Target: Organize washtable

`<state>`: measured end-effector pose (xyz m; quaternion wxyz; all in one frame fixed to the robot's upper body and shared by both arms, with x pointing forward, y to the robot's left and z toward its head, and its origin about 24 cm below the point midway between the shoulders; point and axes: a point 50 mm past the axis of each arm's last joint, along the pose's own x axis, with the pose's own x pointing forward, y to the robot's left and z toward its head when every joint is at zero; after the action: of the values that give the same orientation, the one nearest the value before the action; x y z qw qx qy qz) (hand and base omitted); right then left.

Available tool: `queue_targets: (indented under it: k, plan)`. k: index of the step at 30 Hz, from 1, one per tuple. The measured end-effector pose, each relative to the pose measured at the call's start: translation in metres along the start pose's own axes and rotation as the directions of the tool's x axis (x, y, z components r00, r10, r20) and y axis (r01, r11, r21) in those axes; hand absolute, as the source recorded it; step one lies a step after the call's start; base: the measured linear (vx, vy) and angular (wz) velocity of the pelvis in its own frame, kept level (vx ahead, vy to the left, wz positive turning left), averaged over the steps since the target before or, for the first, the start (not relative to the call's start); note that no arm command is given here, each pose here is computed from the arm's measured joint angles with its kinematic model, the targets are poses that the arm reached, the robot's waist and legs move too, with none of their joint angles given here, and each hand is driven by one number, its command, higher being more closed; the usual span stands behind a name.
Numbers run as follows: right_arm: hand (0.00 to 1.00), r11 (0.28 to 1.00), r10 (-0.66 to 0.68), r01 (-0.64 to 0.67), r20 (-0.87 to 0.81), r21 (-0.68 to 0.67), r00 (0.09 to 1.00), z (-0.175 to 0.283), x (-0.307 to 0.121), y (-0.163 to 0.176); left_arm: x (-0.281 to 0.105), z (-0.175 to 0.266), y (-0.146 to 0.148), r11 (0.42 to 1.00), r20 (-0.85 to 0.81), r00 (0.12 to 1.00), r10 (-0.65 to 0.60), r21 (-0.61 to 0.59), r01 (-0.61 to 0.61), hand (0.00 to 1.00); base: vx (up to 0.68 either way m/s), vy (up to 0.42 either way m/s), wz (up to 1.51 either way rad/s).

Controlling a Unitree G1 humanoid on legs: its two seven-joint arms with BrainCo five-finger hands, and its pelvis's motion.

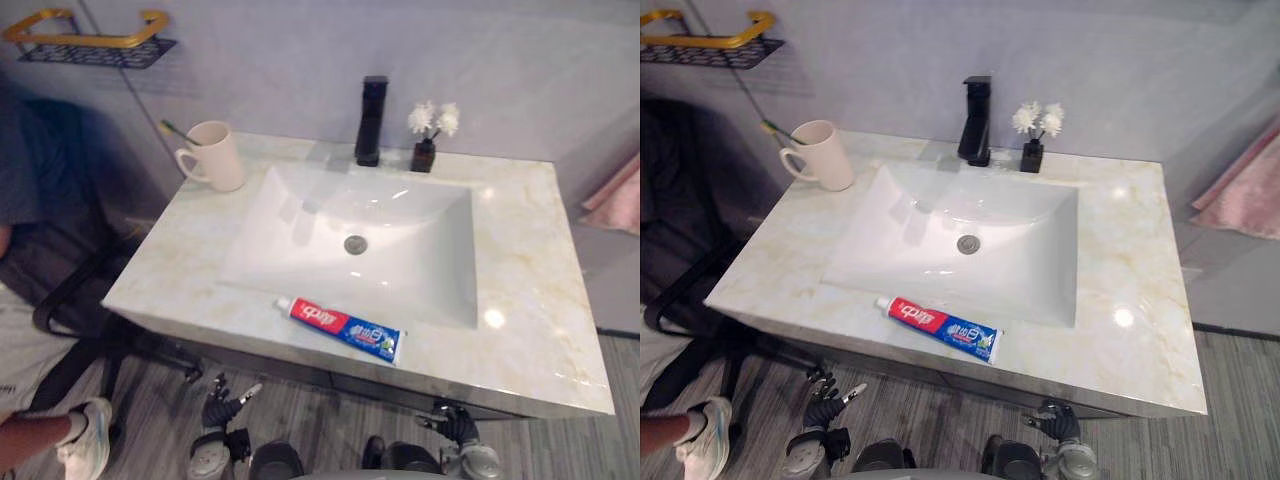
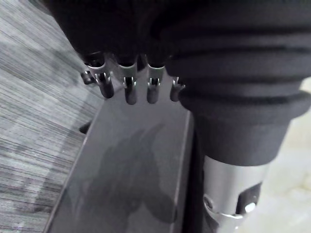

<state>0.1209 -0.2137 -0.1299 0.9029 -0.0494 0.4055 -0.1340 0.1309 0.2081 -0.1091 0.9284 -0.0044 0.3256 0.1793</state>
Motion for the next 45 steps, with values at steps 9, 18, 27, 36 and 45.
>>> queue_targets:
  k: [9, 18, 27, 36, 45]
  plan:
    - [0.0, 0.996, -0.075, 0.081, -0.113, 0.048, 0.991, -0.025, -0.003, -0.013, -0.013, -0.043, 0.02, 0.998, -0.175, 0.983, 0.057, 0.026, -0.053, 0.0, 0.1, 0.154, -0.33]
    - [0.0, 0.989, -0.083, 0.099, -0.14, 0.11, 0.987, -0.031, -0.005, -0.014, -0.01, -0.041, 0.005, 1.0, -0.177, 0.984, 0.004, 0.024, 0.001, 0.0, -0.01, -0.001, 0.05]
    - [0.0, 0.948, -0.13, 0.175, -0.18, 0.265, 0.975, -0.036, -0.005, -0.023, -0.006, -0.054, 0.008, 1.0, -0.264, 0.965, 0.013, 0.004, -0.012, 0.0, -0.07, -0.005, 0.15]
    - [0.0, 0.943, -0.175, 0.216, -0.175, 0.255, 0.969, -0.036, -0.006, -0.04, -0.015, -0.053, 0.105, 0.951, -0.267, 0.914, 0.304, 0.031, -0.307, 0.0, -0.03, 0.001, 0.11]
    - [0.0, 0.942, -0.202, 0.239, -0.168, 0.238, 0.965, -0.049, -0.022, -0.056, -0.031, 0.13, 0.136, 0.9, 0.51, 0.752, 0.418, -0.118, -0.42, 0.0, 0.03, -0.013, 0.16]
